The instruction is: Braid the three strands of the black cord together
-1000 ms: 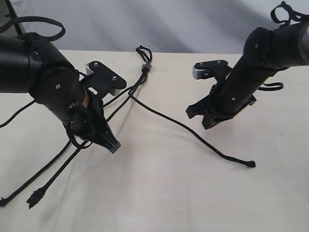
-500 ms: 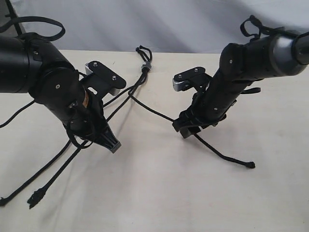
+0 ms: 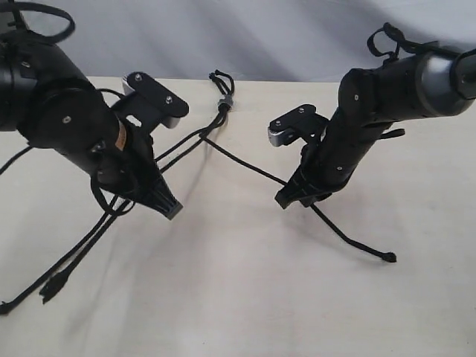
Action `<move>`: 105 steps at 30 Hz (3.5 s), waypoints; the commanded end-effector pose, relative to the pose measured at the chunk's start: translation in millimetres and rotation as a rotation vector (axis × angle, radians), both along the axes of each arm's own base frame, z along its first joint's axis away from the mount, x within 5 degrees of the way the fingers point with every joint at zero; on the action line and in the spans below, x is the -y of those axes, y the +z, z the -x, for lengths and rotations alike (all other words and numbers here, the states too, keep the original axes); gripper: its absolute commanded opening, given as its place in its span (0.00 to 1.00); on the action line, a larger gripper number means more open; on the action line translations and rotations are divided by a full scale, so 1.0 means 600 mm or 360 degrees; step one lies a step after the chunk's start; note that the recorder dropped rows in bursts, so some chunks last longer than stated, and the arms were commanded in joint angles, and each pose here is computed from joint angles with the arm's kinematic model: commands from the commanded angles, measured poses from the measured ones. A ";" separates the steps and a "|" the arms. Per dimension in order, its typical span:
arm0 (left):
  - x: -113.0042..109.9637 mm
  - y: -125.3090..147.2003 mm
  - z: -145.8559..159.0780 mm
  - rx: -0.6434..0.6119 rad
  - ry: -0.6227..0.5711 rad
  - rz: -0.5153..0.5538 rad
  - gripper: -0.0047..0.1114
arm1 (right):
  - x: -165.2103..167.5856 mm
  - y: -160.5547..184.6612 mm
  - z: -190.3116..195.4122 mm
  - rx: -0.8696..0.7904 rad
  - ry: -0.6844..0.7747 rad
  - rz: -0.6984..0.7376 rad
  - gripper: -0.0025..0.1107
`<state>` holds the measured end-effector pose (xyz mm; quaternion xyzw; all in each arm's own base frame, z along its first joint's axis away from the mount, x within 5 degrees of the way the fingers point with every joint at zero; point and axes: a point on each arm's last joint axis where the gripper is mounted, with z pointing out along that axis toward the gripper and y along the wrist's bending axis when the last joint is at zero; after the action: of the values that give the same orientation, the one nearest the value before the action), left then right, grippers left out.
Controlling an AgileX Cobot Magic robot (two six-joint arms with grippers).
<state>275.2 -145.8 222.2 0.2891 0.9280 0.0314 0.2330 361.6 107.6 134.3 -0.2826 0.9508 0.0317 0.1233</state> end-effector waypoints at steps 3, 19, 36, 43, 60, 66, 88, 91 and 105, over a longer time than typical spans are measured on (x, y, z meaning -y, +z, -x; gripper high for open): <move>-0.029 0.054 0.018 0.0169 -0.0027 -0.0119 0.05 | 0.014 0.002 0.003 -0.0012 0.0004 0.0120 0.02; -0.085 0.045 -0.026 0.0244 0.0219 -0.0018 0.05 | 0.073 0.001 -0.013 -0.0020 -0.0347 0.0050 0.02; -0.086 -0.107 -0.092 0.0060 0.0023 -0.0310 0.05 | 0.073 -0.008 -0.016 -0.0024 -0.0423 0.0039 0.55; -0.106 -0.166 -0.105 -0.0064 0.0075 -0.0312 0.05 | 0.074 0.041 -0.010 0.0069 -0.0399 0.0017 0.62; 0.114 -0.181 0.026 -0.0442 -0.0358 0.0033 0.05 | 0.084 0.163 0.015 0.0378 -0.0291 -0.0003 0.62; 0.072 -0.075 -0.002 -0.0136 -0.0234 0.0218 0.05 | 0.084 0.163 0.016 0.0365 -0.0298 -0.0011 0.62; -0.136 -0.148 -0.089 -0.0181 0.0469 0.0224 0.05 | -0.112 0.089 0.064 0.0003 0.0083 -0.0300 0.62; -0.136 -0.149 -0.087 -0.0202 0.0471 0.0217 0.05 | -0.176 0.070 0.085 -0.0030 0.0196 -0.0298 0.62; -0.137 -0.149 -0.085 -0.0222 0.0472 0.0211 0.05 | -0.309 0.000 0.089 0.0001 0.0204 -0.0068 0.62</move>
<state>326.8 -64.3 133.0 0.1420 0.9728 -0.0138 0.1824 305.5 287.9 138.9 -0.3419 0.9283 0.0767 0.1247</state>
